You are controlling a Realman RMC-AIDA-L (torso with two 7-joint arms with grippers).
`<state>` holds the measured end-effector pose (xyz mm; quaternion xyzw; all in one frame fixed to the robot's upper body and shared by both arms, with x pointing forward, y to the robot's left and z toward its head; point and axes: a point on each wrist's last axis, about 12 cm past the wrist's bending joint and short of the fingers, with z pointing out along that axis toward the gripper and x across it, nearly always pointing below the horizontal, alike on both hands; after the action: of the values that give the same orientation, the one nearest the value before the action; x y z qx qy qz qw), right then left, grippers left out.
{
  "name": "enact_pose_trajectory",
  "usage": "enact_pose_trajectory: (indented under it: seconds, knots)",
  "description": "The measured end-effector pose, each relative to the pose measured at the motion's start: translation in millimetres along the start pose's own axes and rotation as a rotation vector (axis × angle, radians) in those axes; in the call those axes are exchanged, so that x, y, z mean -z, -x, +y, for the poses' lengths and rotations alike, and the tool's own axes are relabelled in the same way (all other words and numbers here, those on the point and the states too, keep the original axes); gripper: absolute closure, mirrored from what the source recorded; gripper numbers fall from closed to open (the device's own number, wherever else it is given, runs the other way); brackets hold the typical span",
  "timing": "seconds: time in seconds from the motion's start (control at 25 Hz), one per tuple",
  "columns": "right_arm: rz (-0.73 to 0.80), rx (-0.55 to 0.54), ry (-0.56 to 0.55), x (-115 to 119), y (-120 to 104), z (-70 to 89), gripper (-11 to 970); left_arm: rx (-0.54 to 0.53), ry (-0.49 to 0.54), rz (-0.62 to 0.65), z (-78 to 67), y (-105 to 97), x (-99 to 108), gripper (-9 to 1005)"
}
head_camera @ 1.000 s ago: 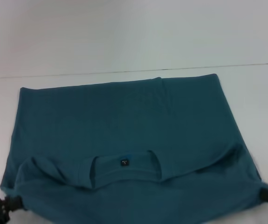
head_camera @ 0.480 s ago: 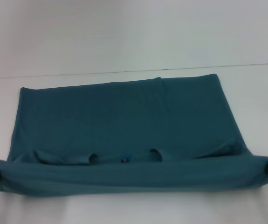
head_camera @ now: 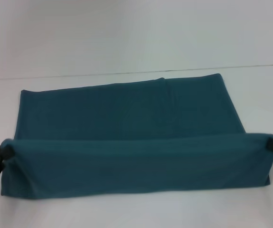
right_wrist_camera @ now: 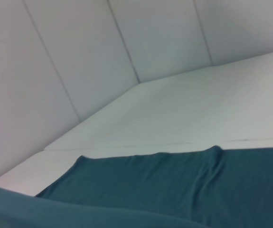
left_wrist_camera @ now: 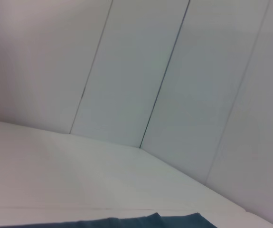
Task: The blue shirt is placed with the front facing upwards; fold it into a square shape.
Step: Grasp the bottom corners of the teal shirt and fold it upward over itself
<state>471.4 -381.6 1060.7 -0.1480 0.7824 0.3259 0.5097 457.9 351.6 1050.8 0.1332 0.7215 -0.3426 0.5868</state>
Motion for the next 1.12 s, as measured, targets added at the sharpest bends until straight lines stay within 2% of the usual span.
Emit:
enact_pose_trajectory:
  seconds: [0.16,0.48,0.88,1.12]
  knots:
    - [0.006,0.008,-0.029,-19,9,-6.4,917,0.005,0.031,0.008,6.1,1,-21,951]
    - [0.028,0.029,-0.092,-61,27,-16.1,916,0.005,0.158,0.059,19.9,0,-65,952]
    - [0.017,0.076,-0.151,-87,52,-25.2,916,-0.014,0.283,0.037,39.1,19,-92,952]
    - [0.0,0.097,-0.198,-104,67,-29.0,916,-0.036,0.331,0.057,45.9,31,-115,952]
